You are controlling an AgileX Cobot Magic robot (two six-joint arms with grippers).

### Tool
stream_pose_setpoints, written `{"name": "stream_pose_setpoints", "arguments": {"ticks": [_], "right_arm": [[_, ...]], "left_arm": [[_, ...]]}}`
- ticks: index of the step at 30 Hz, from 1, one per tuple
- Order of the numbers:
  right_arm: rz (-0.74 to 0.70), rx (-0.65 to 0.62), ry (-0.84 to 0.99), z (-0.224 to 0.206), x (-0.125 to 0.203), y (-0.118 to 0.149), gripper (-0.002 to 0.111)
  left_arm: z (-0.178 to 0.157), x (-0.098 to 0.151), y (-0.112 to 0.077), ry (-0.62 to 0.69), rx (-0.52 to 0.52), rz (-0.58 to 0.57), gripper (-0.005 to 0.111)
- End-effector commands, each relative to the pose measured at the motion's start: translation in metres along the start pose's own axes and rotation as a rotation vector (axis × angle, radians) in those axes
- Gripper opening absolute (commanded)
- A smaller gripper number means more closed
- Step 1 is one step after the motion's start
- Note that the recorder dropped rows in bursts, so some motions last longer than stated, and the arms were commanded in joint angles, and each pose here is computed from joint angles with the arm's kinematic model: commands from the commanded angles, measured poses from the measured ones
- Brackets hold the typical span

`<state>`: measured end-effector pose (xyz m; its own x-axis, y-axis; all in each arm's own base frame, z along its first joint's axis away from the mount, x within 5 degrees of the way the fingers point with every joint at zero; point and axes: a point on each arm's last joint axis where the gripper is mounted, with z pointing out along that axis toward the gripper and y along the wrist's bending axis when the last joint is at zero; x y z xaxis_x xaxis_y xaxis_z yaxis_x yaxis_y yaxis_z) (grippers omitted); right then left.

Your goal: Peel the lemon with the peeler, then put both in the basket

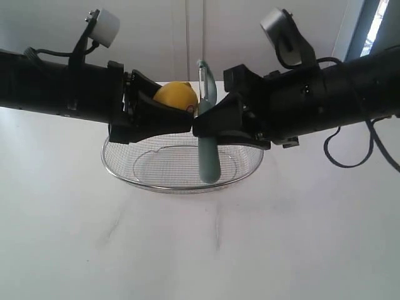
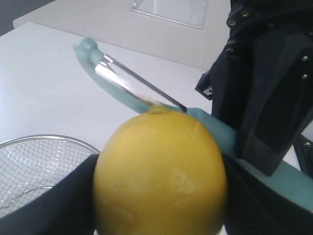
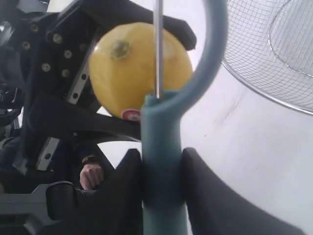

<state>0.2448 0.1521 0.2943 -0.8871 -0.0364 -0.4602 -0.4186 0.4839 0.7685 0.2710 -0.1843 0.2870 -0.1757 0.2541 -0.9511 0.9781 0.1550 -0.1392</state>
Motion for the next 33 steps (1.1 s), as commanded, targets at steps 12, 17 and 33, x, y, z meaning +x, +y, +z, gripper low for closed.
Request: {"name": "stream_pose_setpoints", "arguments": {"ticks": [12, 17, 33], "right_arm": [[0.048, 0.081, 0.05, 0.002, 0.019, -0.017, 0.0], [0.079, 0.044, 0.076, 0.008, 0.019, -0.021, 0.0], [0.102, -0.1, 0.104, 0.023, 0.018, -0.026, 0.0]], "left_arm": [[0.0, -0.006, -0.003, -0.037, 0.014, 0.002, 0.0], [0.0, -0.007, -0.003, -0.054, 0.017, 0.006, 0.0], [0.0, -0.007, -0.003, -0.053, 0.014, 0.008, 0.0]]}}
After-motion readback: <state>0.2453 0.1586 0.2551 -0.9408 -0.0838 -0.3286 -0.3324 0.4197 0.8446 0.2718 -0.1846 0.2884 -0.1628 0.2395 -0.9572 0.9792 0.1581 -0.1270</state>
